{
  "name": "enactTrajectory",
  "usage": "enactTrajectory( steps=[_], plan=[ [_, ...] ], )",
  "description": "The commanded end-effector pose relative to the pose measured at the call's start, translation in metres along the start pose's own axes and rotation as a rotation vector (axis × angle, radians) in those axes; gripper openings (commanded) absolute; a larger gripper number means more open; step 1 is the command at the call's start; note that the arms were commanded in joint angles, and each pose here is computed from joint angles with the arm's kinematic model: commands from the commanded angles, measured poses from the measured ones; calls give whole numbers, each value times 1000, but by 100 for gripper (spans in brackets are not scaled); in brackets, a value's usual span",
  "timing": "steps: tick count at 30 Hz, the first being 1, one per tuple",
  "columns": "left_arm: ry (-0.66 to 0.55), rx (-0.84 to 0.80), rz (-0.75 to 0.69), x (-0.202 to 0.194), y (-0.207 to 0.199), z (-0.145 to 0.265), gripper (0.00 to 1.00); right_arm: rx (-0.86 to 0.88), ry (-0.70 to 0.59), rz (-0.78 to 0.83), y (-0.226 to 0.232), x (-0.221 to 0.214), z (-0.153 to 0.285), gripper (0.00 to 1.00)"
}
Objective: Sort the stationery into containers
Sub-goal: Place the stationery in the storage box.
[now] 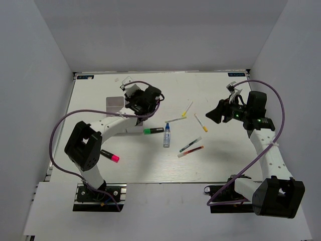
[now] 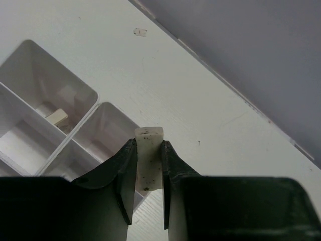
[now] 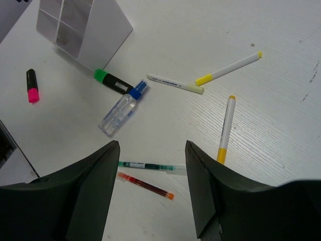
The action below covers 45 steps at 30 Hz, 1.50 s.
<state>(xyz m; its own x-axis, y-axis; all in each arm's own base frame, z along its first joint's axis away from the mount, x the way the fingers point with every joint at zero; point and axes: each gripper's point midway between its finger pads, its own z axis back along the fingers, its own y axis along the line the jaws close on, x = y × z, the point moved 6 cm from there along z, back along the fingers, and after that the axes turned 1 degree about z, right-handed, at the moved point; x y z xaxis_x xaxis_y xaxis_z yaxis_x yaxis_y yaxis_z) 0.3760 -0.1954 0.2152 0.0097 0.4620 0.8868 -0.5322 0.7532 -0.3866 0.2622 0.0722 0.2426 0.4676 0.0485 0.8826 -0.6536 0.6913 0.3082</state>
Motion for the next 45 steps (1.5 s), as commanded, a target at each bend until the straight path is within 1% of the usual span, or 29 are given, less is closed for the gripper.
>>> enactTrajectory(
  steps=[1,5,14,20,24,26,27,28,31,33,36,41,43,44,45],
  plan=[
    [-70,33,89,20,-3,-9,0,28,-17,24,0,1,0,61],
    [-80,48,102,21,-1,-18,0,37,-8,12,-2,-2,-1,61],
    [-74,103,78,2,18,-38,0,57,-6,-4,-2,-3,-1,61],
    [-62,99,80,-4,19,-40,0,62,-2,-14,-3,-4,-1,61],
    [-54,94,80,-5,19,-39,9,65,-2,-18,-4,-4,-1,61],
    [-52,97,72,-9,19,-41,26,68,-4,-16,-3,-4,0,61],
    [-52,97,72,-9,19,-41,32,70,0,-20,-4,-5,-1,62],
    [-52,97,72,-9,19,-41,40,71,-2,-20,-4,-4,-1,63],
    [-49,101,64,-12,20,-42,55,76,6,-28,-4,-5,-1,65],
    [-41,96,64,-13,20,-42,55,81,5,-29,-4,-5,-1,65],
    [-42,96,74,-10,20,-40,60,82,7,-30,-4,-6,0,66],
    [-34,54,105,3,11,-25,60,85,4,-23,-4,-5,0,66],
    [1,24,107,14,8,-17,60,82,1,-9,-6,-5,-1,66],
    [45,-3,106,14,6,-13,62,86,1,-6,-6,-4,-1,68],
    [64,-21,92,17,6,-9,63,91,4,-1,-7,-5,-2,68]
  ],
)
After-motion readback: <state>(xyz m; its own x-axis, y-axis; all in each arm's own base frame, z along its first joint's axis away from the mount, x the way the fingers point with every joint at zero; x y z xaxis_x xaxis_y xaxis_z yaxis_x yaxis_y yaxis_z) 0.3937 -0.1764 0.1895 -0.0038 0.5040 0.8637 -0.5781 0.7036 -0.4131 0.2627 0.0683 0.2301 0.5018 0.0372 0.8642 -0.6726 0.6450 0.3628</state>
